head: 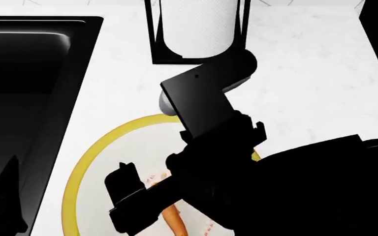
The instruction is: There is a mixed pile of frozen fruits and vegetables on the counter. Locate all the frozen vegetables and place the items in a bowl on the counter. Take all the frozen fruits and defrost them in a running sink.
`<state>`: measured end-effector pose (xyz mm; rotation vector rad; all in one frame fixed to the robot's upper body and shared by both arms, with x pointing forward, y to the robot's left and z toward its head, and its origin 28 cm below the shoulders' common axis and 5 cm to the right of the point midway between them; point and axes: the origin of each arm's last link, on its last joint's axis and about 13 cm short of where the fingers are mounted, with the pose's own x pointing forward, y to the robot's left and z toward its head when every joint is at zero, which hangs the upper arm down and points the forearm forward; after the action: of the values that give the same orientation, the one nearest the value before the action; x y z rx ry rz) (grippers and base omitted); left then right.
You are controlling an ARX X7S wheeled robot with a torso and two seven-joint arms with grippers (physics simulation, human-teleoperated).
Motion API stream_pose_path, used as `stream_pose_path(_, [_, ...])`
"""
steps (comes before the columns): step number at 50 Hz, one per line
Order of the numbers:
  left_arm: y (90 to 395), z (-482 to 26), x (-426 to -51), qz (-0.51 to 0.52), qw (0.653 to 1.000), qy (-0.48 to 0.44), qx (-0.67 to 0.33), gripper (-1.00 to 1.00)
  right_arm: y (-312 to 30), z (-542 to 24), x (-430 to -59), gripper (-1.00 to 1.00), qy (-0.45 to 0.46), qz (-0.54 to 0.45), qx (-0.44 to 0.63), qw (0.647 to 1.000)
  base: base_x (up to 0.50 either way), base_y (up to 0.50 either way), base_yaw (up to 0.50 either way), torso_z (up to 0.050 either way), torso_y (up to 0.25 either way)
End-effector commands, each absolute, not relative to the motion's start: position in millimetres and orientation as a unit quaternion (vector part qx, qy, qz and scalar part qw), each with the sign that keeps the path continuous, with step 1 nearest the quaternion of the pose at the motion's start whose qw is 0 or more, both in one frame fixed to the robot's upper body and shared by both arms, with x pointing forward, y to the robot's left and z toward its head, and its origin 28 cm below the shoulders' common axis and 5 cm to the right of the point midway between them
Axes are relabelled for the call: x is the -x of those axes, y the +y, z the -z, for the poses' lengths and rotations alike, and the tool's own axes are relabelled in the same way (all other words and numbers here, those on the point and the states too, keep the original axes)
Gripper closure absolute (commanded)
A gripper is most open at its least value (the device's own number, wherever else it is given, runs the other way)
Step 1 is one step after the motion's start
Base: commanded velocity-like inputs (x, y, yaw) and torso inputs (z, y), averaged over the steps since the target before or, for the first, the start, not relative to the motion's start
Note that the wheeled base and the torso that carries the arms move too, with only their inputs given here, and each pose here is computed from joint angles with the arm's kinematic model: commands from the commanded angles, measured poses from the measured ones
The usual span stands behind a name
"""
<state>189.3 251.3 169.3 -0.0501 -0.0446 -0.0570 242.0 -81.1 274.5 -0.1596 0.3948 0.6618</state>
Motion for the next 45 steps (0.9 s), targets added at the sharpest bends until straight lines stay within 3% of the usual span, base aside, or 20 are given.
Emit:
stream_pose_path(1, [253, -170, -188, 0.029, 0.999, -0.025, 0.033, -1.0, -91, -276, -227, -1.0, 0.085, -0.278, 0.051, 0.956, 0.0, 0.0, 0.0, 0.0, 0.0])
stream_pose_path(10, [251, -170, -187, 0.042, 0.997, -0.038, 0.046, -1.0, -111, -240, -206, -1.0, -0.014, -0.158, 0.05, 0.986, 0.0, 0.0, 0.0, 0.0, 0.0])
stream_pose_path(19, [249, -168, -188, 0.045, 0.997, -0.04, 0.048, -1.0, -110, -214, -191, -1.0, -0.043, -0.127, 0.052, 0.99, 0.0, 0.0, 0.0, 0.0, 0.245])
stream_pose_path(26, [249, -167, -188, 0.045, 0.997, -0.04, 0.048, -1.0, -118, -204, -196, -1.0, -0.053, -0.083, 0.02, 0.995, 0.0, 0.0, 0.0, 0.0, 0.25])
stream_pose_path(45, [250, -168, -189, 0.035, 0.997, -0.053, 0.052, -1.0, -151, -189, -192, -1.0, -0.042, 0.019, 0.056, 0.997, 0.0, 0.0, 0.0, 0.0, 0.247])
